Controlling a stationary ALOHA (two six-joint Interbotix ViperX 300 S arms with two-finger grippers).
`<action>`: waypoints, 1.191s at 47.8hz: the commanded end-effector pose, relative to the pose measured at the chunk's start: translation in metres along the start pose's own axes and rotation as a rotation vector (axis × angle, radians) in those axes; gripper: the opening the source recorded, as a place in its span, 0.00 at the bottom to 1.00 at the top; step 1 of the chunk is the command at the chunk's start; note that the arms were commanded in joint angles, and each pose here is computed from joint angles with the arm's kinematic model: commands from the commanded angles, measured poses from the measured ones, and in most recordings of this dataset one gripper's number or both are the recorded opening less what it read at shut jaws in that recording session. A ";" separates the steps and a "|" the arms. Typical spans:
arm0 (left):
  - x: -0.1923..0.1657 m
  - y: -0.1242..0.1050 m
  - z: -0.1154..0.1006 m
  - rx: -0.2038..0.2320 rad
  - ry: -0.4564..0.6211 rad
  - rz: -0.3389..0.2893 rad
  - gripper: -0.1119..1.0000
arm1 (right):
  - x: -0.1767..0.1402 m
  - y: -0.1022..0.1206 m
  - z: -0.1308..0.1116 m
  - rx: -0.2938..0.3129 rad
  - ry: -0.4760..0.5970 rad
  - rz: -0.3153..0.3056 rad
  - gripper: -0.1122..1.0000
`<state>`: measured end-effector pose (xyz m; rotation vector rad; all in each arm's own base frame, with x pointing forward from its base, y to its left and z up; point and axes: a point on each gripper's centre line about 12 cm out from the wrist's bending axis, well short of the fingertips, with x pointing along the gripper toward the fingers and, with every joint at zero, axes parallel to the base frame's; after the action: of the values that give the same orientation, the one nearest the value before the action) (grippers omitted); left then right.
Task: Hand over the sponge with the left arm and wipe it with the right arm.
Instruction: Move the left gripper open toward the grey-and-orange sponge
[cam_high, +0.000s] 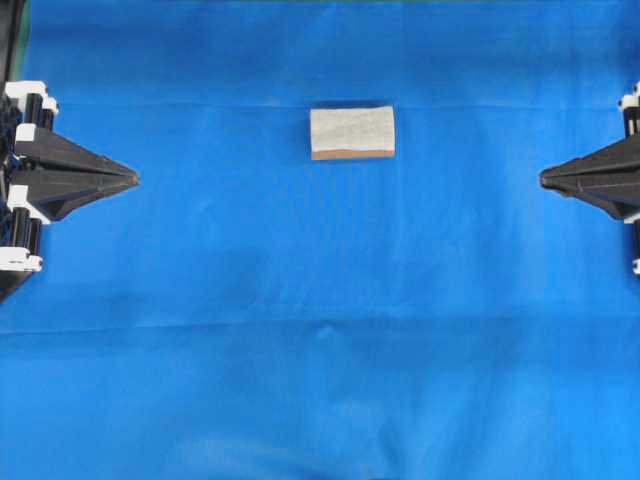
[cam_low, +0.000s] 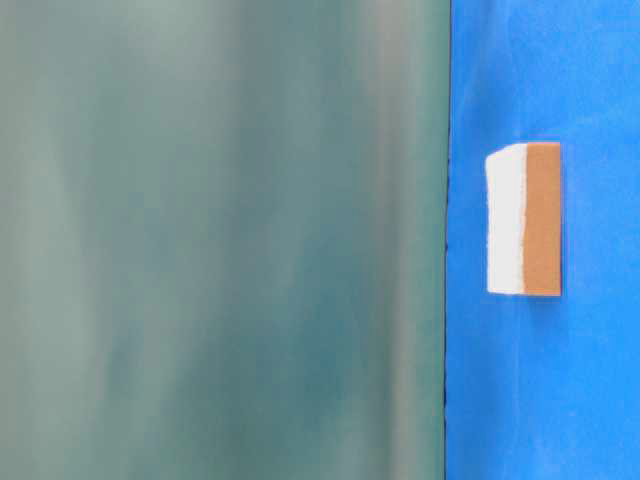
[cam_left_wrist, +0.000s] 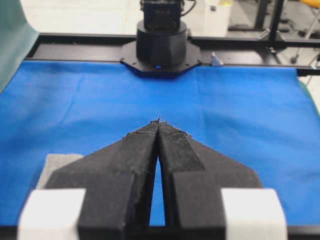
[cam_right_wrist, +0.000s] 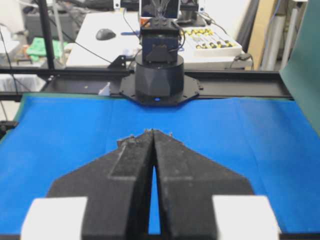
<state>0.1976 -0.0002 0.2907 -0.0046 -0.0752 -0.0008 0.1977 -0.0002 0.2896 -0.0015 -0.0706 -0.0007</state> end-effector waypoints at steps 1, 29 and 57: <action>0.005 0.006 0.005 -0.037 -0.007 0.032 0.10 | 0.005 0.000 0.011 0.000 -0.026 0.000 0.10; 0.057 0.038 -0.035 -0.013 0.169 0.153 0.14 | 0.008 0.000 0.016 0.003 -0.021 0.000 0.10; 0.138 0.091 -0.093 0.130 0.401 0.236 0.95 | 0.009 0.000 0.018 0.003 -0.026 -0.002 0.10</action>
<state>0.3286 0.0849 0.1997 0.0995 0.3553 0.2335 0.2036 -0.0002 0.2982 -0.0015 -0.0721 -0.0007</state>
